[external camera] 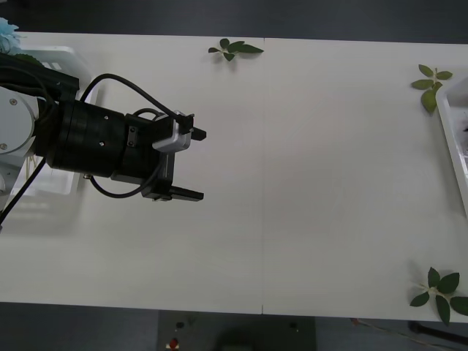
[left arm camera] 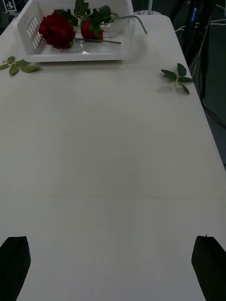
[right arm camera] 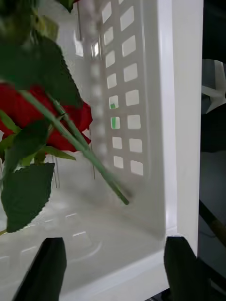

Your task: Put the red flowers into the right box and the blue flowers into the left box

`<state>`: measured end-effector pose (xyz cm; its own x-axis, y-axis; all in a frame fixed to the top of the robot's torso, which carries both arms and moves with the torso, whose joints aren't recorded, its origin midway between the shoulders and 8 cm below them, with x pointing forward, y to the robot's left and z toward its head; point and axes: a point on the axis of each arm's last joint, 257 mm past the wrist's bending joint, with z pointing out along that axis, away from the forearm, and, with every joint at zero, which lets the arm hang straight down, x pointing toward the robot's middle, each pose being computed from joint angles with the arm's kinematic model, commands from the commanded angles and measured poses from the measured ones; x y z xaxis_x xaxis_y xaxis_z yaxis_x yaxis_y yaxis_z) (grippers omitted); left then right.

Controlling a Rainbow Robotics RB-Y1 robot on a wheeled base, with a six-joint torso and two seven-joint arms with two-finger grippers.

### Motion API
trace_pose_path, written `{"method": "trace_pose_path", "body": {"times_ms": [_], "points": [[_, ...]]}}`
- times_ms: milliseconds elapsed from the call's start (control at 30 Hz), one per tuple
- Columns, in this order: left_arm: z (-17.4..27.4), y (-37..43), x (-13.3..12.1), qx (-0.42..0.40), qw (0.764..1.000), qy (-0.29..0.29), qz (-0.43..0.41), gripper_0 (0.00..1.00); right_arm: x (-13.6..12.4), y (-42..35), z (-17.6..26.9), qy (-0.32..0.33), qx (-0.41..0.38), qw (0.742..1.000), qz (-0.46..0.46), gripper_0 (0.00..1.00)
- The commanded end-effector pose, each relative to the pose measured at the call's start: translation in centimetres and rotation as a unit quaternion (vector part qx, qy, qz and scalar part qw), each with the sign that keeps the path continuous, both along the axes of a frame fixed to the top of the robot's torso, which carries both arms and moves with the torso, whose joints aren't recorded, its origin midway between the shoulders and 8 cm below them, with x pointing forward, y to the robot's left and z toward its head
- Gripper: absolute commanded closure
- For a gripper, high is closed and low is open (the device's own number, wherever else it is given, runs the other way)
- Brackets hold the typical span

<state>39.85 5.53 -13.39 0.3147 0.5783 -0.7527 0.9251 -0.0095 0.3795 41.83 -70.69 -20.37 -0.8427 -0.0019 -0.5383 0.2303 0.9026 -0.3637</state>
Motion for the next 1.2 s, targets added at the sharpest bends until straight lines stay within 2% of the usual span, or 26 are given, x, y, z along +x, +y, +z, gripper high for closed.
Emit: {"method": "trace_pose_path", "body": {"times_ms": [33,233,400,600,800,933,1000,1200], "points": [[0.2,0.3,-0.2,-0.004,1.000,-0.003,0.002,0.00,1.4,-0.1,2.3,-0.030,-0.003,1.000,0.001,0.00],[0.2,0.4,-0.6,-0.004,1.000,0.003,-0.005,0.00,2.1,1.1,5.1,-0.060,0.039,0.997,0.012,0.00],[0.3,1.6,-2.3,0.004,0.999,0.026,-0.026,0.00,1.8,4.3,9.9,-0.052,0.077,0.994,0.051,0.00],[0.4,3.2,-3.5,0.017,0.998,0.043,-0.041,0.00,1.3,9.8,15.1,-0.035,0.070,0.980,0.182,0.00],[0.3,3.4,-3.6,0.020,0.998,0.045,-0.041,0.00,2.2,17.0,16.4,-0.005,-0.005,0.924,0.382,0.00],[0.2,3.3,-3.7,0.020,0.998,0.046,-0.042,0.00,3.4,23.9,15.6,-0.018,-0.032,0.855,0.518,0.00],[0.2,3.3,-3.7,0.020,0.998,0.046,-0.042,0.00,4.2,26.7,15.0,-0.017,-0.082,0.804,0.588,0.00],[0.2,3.6,-3.6,0.024,0.998,0.045,-0.042,0.00,4.4,32.8,12.7,-0.043,-0.031,0.772,0.633,0.00]]}}
